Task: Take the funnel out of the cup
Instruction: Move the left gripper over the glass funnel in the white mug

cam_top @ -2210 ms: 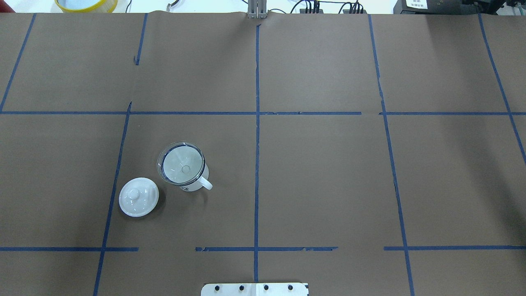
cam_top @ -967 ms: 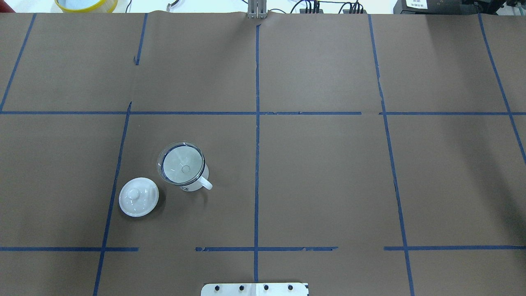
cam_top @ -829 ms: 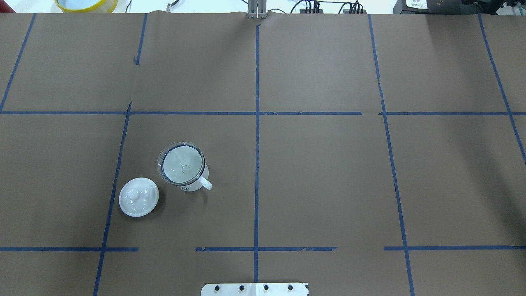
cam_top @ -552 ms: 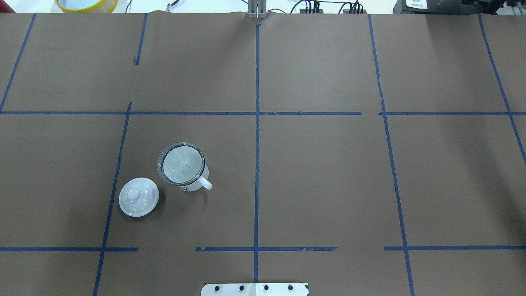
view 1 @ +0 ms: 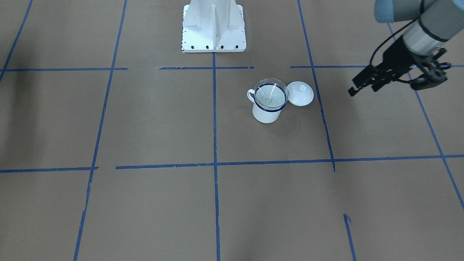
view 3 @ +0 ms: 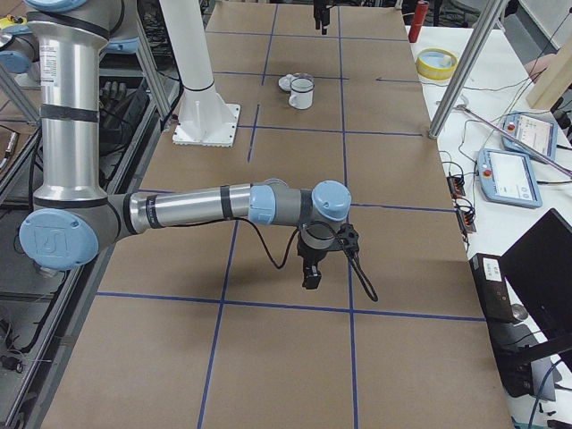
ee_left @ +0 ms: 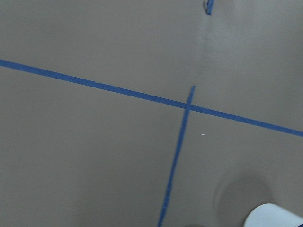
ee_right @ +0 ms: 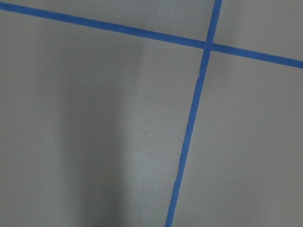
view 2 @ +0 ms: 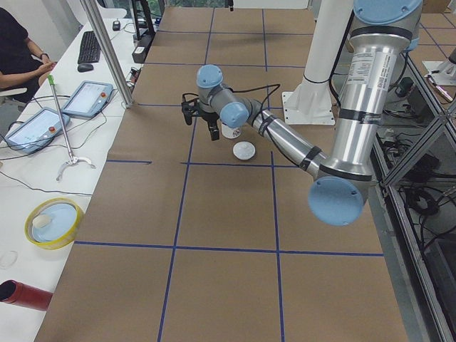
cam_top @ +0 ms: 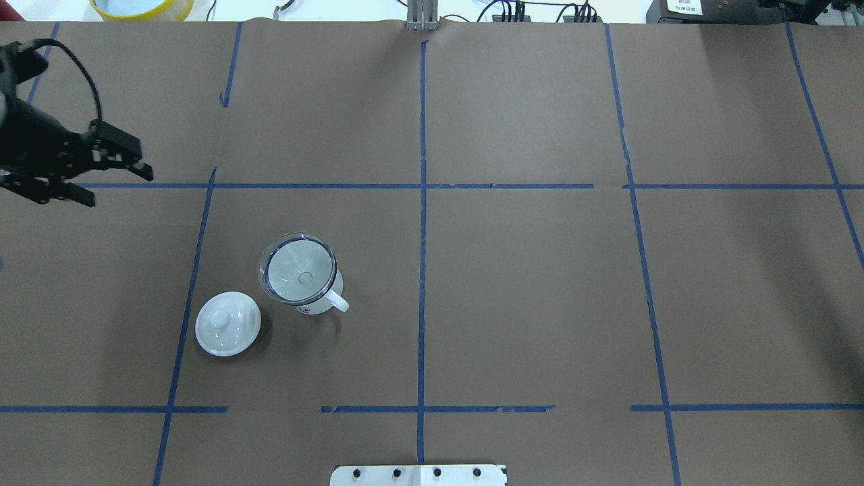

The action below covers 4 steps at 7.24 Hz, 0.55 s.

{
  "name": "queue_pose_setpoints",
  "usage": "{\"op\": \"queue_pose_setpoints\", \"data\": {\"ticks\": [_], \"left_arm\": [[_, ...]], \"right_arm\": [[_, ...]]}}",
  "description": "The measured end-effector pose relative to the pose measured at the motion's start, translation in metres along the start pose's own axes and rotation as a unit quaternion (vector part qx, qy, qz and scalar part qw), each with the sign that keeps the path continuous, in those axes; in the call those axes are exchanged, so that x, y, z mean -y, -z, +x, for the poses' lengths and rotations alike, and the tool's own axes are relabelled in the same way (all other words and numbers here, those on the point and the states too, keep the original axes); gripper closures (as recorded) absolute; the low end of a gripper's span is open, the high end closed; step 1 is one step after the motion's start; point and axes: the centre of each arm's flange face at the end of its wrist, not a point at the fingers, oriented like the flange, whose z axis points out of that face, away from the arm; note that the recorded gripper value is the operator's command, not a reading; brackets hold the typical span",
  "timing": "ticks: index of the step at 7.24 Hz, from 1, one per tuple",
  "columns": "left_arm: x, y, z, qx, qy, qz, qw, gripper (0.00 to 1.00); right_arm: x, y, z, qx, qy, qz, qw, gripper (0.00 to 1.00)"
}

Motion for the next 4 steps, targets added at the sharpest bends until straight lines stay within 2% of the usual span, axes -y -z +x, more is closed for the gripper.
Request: {"op": "queue_pose_setpoints", "data": {"ticks": [2,4], "left_arm": [[-0.033,-0.017,0.101,0.032,0.018,0.008,0.9993,0.0],[-0.05,-0.042,0.147,0.055,0.036,0.016,0.9977,0.0]], "right_arm": [[0.0,0.0,0.0,0.0,0.0,0.0,1.0,0.0],[0.0,0.0,0.0,0.0,0.0,0.0,1.0,0.0]]}}
